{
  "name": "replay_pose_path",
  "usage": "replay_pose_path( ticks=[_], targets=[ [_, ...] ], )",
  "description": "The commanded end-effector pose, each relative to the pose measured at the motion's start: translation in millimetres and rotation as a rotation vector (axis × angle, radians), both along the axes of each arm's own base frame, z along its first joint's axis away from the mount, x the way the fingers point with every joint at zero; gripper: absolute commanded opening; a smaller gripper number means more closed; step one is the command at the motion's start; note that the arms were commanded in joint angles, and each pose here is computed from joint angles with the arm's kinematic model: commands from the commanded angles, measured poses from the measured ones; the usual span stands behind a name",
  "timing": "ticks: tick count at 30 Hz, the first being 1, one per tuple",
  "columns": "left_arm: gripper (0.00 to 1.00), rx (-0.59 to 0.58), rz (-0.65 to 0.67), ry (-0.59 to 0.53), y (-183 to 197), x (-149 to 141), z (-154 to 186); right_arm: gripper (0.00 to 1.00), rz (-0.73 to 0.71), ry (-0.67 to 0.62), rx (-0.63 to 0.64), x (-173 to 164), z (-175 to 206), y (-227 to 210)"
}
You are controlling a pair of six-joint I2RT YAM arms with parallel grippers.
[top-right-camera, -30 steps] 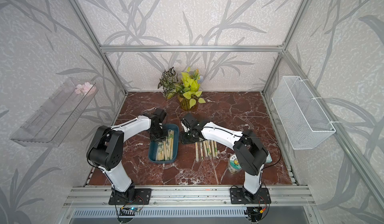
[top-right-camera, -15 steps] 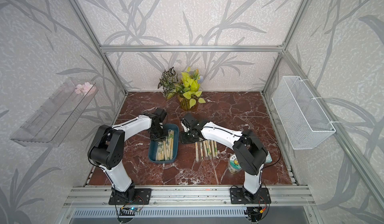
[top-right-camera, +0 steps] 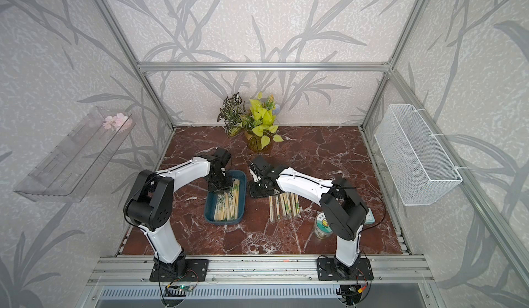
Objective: Take the paired disposable chopsticks out of the storage box
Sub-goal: Pick up the paired disposable chopsticks from the storage box.
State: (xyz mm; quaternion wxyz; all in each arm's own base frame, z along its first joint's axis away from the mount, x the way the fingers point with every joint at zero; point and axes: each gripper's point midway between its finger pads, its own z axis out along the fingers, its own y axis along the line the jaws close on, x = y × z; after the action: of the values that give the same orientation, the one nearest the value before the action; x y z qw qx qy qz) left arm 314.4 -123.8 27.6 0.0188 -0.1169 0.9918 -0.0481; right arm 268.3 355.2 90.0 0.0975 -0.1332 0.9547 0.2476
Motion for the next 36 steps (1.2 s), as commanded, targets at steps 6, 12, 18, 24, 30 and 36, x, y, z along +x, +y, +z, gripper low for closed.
replay_pose_path(
  ticks=[6,12,18,24,30,36],
  targets=[
    [0.12,0.017,-0.024,0.038,-2.7,-2.8,-7.9,0.32,0.001,-0.005,-0.01,2.0,2.3,1.3],
    [0.04,0.006,-0.028,0.032,-5.0,-2.1,-2.7,0.32,0.002,-0.005,-0.011,1.5,2.1,0.9],
    [0.0,-0.002,-0.032,0.006,-5.7,0.1,15.6,0.32,0.002,-0.006,-0.01,1.6,3.0,0.6],
    [0.0,-0.004,-0.04,-0.023,-4.8,2.3,35.0,0.32,0.004,-0.005,-0.011,1.5,2.3,0.9],
    [0.0,0.01,-0.057,-0.067,0.7,7.5,56.4,0.32,-0.001,-0.008,-0.013,2.0,3.3,-0.5],
    [0.0,-0.018,-0.089,-0.136,-3.4,18.5,88.7,0.32,-0.024,-0.01,-0.005,6.9,5.5,-5.9]
  ],
)
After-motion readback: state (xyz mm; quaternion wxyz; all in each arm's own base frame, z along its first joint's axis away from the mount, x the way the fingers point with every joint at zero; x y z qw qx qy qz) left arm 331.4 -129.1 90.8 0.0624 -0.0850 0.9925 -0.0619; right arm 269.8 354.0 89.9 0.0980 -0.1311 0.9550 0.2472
